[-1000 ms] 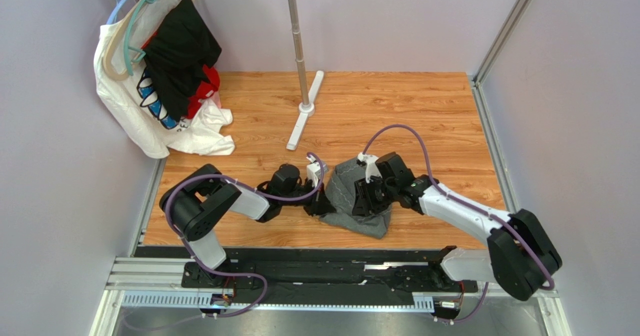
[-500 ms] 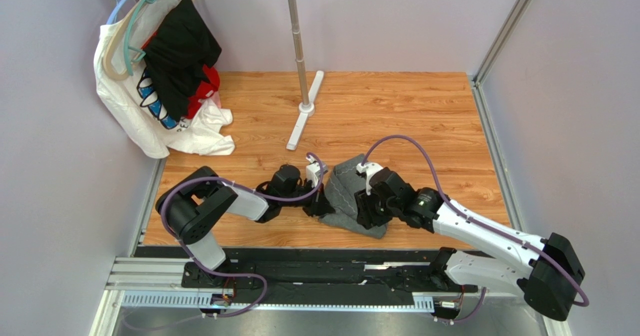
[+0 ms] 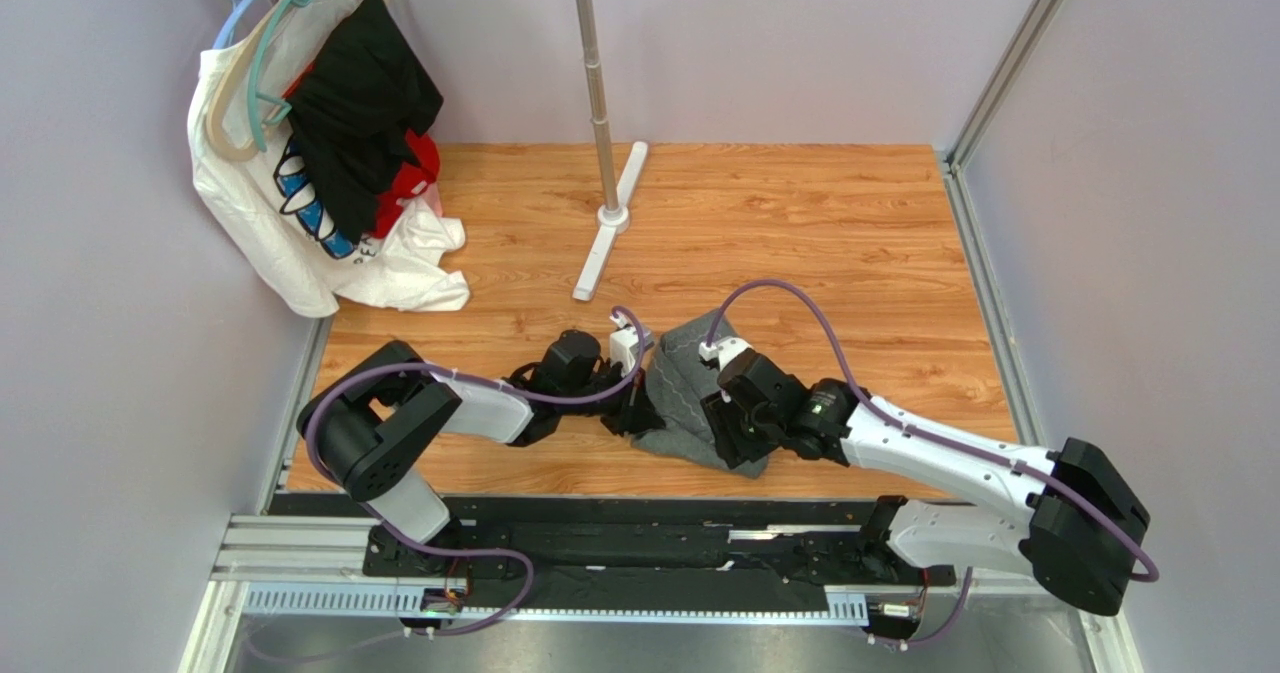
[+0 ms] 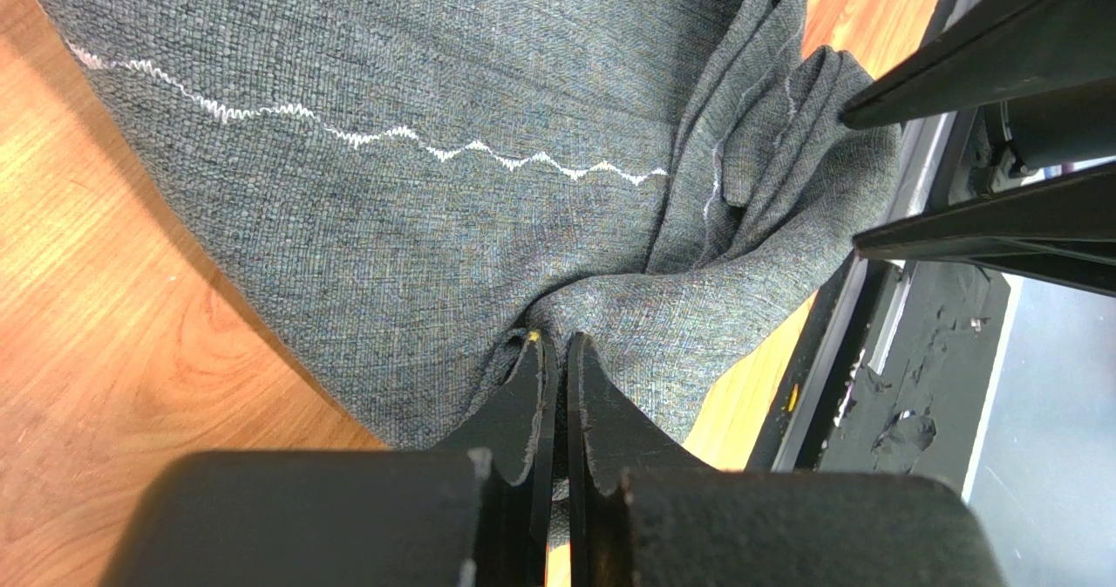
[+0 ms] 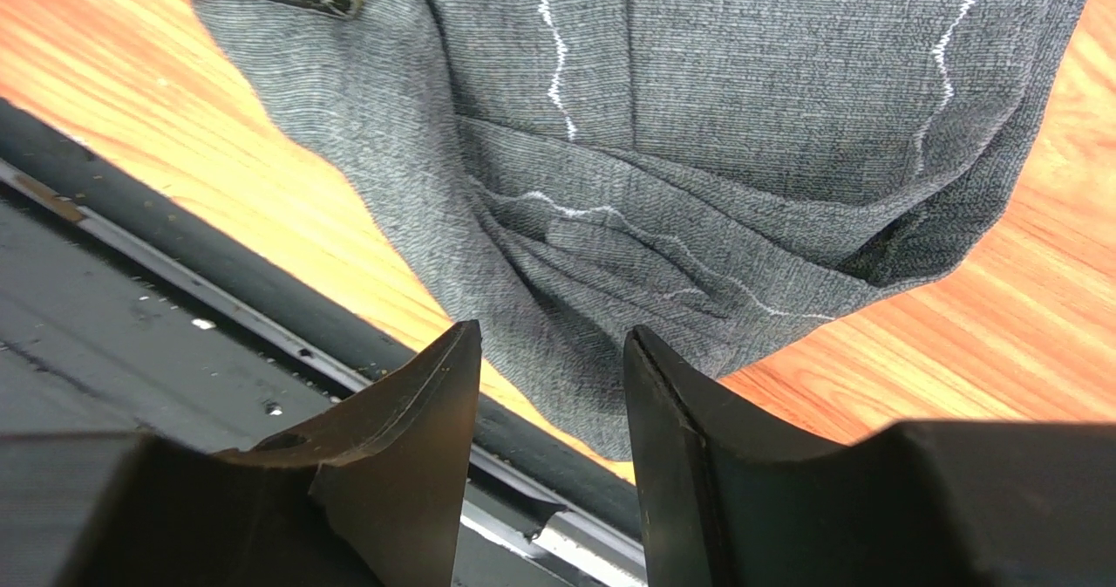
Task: Fold the napkin, place the utensils inside, and roll it up
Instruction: Roll the napkin with the utensil
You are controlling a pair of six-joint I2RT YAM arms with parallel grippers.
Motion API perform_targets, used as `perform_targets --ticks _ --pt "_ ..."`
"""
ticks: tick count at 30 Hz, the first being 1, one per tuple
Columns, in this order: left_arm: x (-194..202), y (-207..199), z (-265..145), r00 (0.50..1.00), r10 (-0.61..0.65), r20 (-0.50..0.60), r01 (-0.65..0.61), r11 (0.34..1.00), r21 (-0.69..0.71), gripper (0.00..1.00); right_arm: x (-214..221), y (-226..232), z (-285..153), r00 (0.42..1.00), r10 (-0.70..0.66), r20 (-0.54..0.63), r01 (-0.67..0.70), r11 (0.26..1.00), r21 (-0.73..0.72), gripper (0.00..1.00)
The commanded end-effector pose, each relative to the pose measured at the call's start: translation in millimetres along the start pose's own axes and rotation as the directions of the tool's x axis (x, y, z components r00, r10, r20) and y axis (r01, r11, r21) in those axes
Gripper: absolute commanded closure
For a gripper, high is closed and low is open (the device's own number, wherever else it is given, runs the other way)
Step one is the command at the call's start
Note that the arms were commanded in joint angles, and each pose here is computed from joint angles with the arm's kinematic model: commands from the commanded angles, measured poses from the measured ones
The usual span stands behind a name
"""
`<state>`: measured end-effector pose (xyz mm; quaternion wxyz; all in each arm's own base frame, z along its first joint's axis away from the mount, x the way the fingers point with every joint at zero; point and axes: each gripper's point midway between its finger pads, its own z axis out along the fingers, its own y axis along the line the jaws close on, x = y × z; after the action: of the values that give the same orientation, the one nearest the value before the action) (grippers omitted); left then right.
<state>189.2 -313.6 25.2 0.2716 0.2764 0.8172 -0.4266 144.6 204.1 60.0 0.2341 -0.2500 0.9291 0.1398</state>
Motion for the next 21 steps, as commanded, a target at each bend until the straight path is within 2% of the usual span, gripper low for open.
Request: perform_targets --ticks 1,8,10,11,19,20,21 --pt "61.8 32.5 -13.8 0.98 -0.061 -0.189 0.033 0.988 -0.148 1.0 -9.1 -1.0 7.1 0.999 -0.026 0.024 0.025 0.999 0.022 0.52" --pt "59.9 38.9 -15.8 0.98 -0.057 -0.19 0.021 0.982 -0.187 1.0 4.2 4.1 17.0 0.998 -0.026 -0.064 0.026 1.0 0.002 0.49" --pt "59.6 41.6 -16.7 0.981 -0.056 -0.188 0.017 0.979 -0.203 1.0 7.1 7.3 16.3 0.997 -0.023 -0.073 0.023 1.0 -0.001 0.49" --pt "59.7 43.5 -17.2 0.98 -0.058 -0.19 0.017 0.977 -0.213 1.0 7.1 7.9 15.7 0.997 -0.02 -0.072 0.02 1.0 -0.002 0.46" --pt "55.3 49.1 -20.6 0.982 -0.049 -0.184 0.002 0.969 -0.248 1.0 12.6 7.4 15.2 0.994 -0.052 -0.094 0.057 0.997 0.055 0.44" --pt "55.8 49.3 -21.1 0.982 -0.05 -0.185 0.002 0.968 -0.25 1.0 11.9 7.1 15.6 0.994 -0.057 -0.098 0.062 0.996 0.057 0.01" --pt "55.5 50.4 -21.3 0.982 -0.048 -0.184 0.0 0.967 -0.255 1.0 10.7 7.6 15.6 0.991 -0.078 -0.108 0.085 0.995 0.056 0.0"
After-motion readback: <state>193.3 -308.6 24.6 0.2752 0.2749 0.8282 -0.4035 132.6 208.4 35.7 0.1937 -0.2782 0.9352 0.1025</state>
